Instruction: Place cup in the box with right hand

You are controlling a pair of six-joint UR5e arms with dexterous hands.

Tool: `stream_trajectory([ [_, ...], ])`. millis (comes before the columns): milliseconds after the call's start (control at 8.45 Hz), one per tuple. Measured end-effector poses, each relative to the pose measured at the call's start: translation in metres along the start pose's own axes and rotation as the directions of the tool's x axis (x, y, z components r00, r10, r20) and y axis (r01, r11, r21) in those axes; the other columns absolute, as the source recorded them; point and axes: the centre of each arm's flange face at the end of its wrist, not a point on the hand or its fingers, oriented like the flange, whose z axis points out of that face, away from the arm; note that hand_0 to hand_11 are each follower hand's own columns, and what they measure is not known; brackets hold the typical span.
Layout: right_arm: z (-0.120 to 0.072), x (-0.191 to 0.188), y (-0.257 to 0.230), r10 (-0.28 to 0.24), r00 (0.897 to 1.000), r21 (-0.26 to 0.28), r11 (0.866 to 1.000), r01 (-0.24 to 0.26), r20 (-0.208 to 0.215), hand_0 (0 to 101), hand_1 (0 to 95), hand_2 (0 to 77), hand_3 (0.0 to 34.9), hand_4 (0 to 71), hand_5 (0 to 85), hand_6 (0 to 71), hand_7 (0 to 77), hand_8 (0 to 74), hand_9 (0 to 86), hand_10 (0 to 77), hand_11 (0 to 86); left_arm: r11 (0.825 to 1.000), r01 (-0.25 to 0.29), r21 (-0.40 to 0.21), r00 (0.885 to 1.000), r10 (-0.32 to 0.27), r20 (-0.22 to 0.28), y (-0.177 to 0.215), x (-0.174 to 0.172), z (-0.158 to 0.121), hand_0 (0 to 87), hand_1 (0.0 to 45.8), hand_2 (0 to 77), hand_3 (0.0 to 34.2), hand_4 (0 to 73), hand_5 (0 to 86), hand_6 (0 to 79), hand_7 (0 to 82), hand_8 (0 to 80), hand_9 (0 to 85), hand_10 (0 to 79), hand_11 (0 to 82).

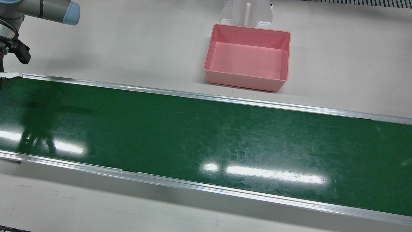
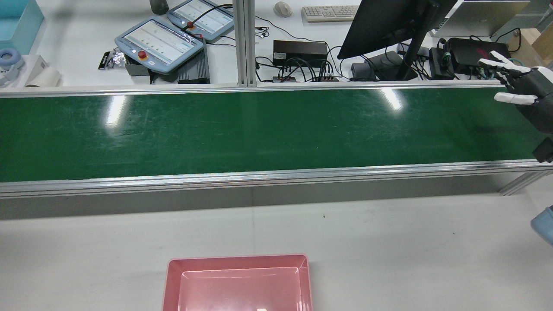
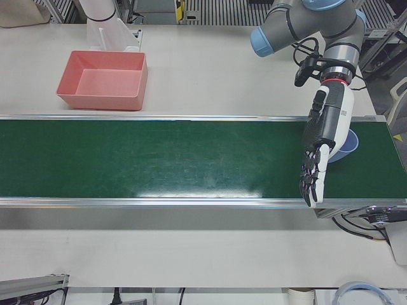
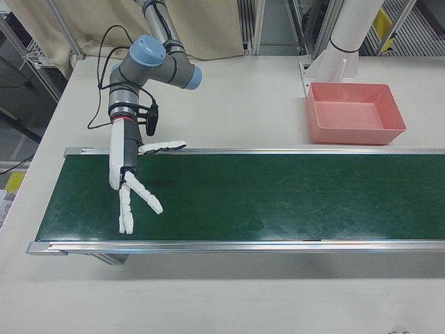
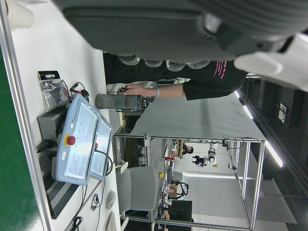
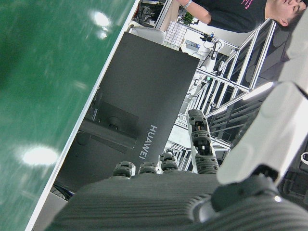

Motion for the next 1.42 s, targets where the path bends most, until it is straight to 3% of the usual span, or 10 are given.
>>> stream_trajectory([
  [118,-0.0010,0.0004,-0.0008,-0.001,1.000,0.002,1.000,0.001,-0.001,43,9.3,4.4,0.0,10.4,2.7,3.3,8.7,0.5,4.4,2.2,4.4,1.000,0.000,0.000,1.000,0.000,0.000,-0.0001,0.0000,0.0000,0.0,0.5,0.5,0.0,1.1,0.0,0.5,0.5,0.0,0.0,0.0,0.0],
  [237,-0.0029,0.0007,-0.0024,-0.002,1.000,0.005,1.000,0.002,-0.003,42,7.1,12.0,0.0,9.3,2.7,3.3,8.7,0.5,3.8,2.2,4.4,1.000,0.000,0.000,1.000,0.000,0.000,-0.0001,0.0000,0.0000,0.0,0.5,0.5,0.0,1.1,0.5,0.0,0.5,0.0,0.0,0.0,0.0],
  [355,-0.0047,0.0008,-0.0040,-0.003,1.000,0.008,1.000,0.003,-0.004,46,1.1,2.7,0.0,10.4,2.7,3.3,8.7,0.5,3.8,2.2,5.4,1.000,0.000,0.000,1.000,0.000,0.001,-0.0001,-0.0001,0.0000,0.0,0.5,0.5,0.0,1.1,0.5,0.5,0.5,0.0,0.0,0.0,0.0],
  [473,-0.0061,0.0012,-0.0051,-0.004,1.000,0.010,1.000,0.004,-0.005,47,9.3,1.1,0.0,10.9,3.8,3.3,7.1,0.5,3.8,2.2,5.4,1.000,0.000,0.000,1.000,0.000,0.001,-0.0001,0.0000,0.0000,0.1,0.5,0.5,0.0,1.1,0.5,0.0,0.5,0.0,0.0,0.0,0.0],
  [828,-0.0056,0.0022,-0.0044,-0.001,1.000,-0.007,1.000,0.001,0.000,46,7.6,7.6,0.0,8.7,3.8,3.3,8.2,0.5,3.8,2.2,4.4,1.000,0.000,0.000,1.000,0.000,0.000,-0.0001,0.0000,0.0000,0.0,0.5,0.5,0.0,1.1,0.5,0.0,0.5,0.0,0.0,0.0,0.0],
  [946,-0.0056,0.0023,-0.0044,-0.001,1.000,-0.008,1.000,0.001,0.001,46,1.6,1.6,0.0,10.9,4.4,3.3,8.7,0.5,3.8,2.2,3.8,1.000,0.000,0.000,1.000,0.000,0.000,-0.0001,0.0000,0.0000,0.0,0.5,0.5,0.0,1.1,0.5,0.5,0.5,0.0,0.0,0.0,0.0],
  [1183,-0.0056,0.0024,-0.0044,-0.002,1.000,-0.009,1.000,0.002,0.001,46,8.7,1.1,0.0,12.5,3.8,3.3,9.3,0.5,3.8,2.2,4.4,1.000,0.000,0.000,1.000,0.000,0.000,-0.0001,0.0000,0.0000,0.0,0.5,0.5,0.0,1.1,0.5,0.5,0.5,0.0,0.0,0.0,0.0],
  [1419,-0.0061,0.0025,-0.0049,-0.003,1.000,-0.007,1.000,0.003,0.000,46,8.2,2.7,0.0,12.5,3.8,3.3,9.3,0.5,3.8,2.2,3.8,1.000,0.000,0.000,1.000,0.000,0.001,-0.0001,-0.0001,0.0000,0.0,0.5,0.5,0.0,1.1,0.0,0.0,0.5,0.0,0.0,0.0,0.0],
])
